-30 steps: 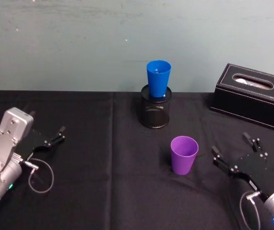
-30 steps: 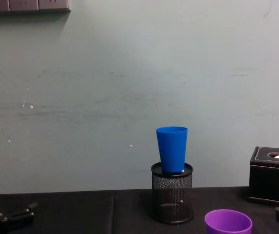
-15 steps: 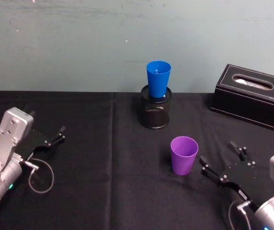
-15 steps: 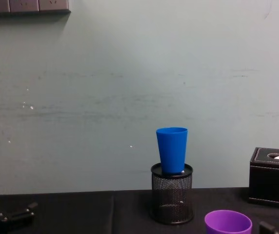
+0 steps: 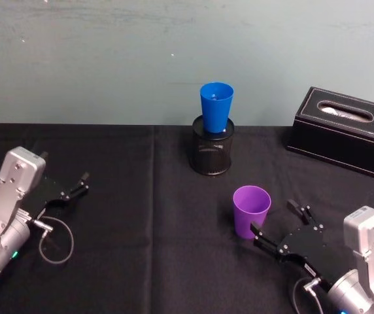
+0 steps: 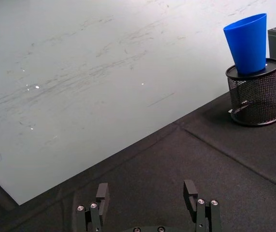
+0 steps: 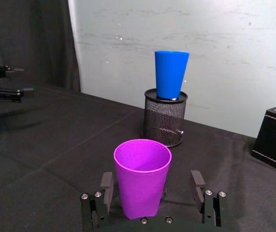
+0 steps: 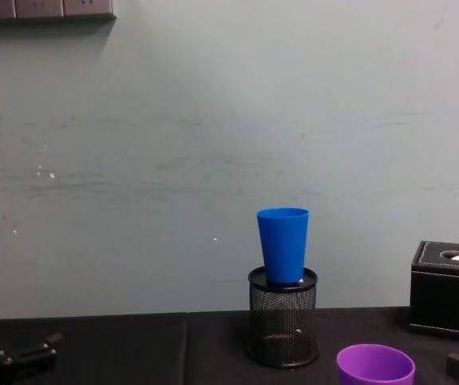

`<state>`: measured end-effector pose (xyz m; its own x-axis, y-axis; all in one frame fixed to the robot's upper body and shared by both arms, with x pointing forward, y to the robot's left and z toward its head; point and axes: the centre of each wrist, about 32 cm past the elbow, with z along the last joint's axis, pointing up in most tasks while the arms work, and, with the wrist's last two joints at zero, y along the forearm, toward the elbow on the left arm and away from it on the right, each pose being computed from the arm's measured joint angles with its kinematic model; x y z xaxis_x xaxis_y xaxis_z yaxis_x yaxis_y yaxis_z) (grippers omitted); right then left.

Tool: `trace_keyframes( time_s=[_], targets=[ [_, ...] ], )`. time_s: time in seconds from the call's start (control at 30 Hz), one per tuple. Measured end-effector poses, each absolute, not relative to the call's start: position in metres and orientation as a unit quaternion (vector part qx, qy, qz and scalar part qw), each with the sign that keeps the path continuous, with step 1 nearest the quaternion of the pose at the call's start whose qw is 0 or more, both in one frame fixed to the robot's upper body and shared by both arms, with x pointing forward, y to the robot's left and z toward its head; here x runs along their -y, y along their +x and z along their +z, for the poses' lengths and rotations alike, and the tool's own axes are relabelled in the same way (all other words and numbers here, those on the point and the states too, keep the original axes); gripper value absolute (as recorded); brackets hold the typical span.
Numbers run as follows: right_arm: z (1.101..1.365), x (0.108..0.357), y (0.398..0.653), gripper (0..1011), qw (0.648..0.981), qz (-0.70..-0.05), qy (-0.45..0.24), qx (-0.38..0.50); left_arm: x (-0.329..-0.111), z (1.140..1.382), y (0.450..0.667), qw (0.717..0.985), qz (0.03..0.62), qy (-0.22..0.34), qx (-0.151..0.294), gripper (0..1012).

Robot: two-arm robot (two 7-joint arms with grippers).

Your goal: Pick up one cup with a gripper and tap it against the other cup.

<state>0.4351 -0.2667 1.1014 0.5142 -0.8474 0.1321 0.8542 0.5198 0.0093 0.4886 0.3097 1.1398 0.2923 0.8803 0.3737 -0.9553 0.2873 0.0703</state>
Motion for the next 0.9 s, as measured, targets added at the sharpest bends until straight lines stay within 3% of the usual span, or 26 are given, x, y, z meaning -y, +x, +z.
trace_keyframes(
  time_s=[0.9],
  targets=[
    [1.093, 0.263, 0.468, 1003, 0.886, -0.46, -0.033, 0.053, -0.31, 1.14, 0.489, 0.791, 0.58, 0.141, 0.132, 1011]
  ],
)
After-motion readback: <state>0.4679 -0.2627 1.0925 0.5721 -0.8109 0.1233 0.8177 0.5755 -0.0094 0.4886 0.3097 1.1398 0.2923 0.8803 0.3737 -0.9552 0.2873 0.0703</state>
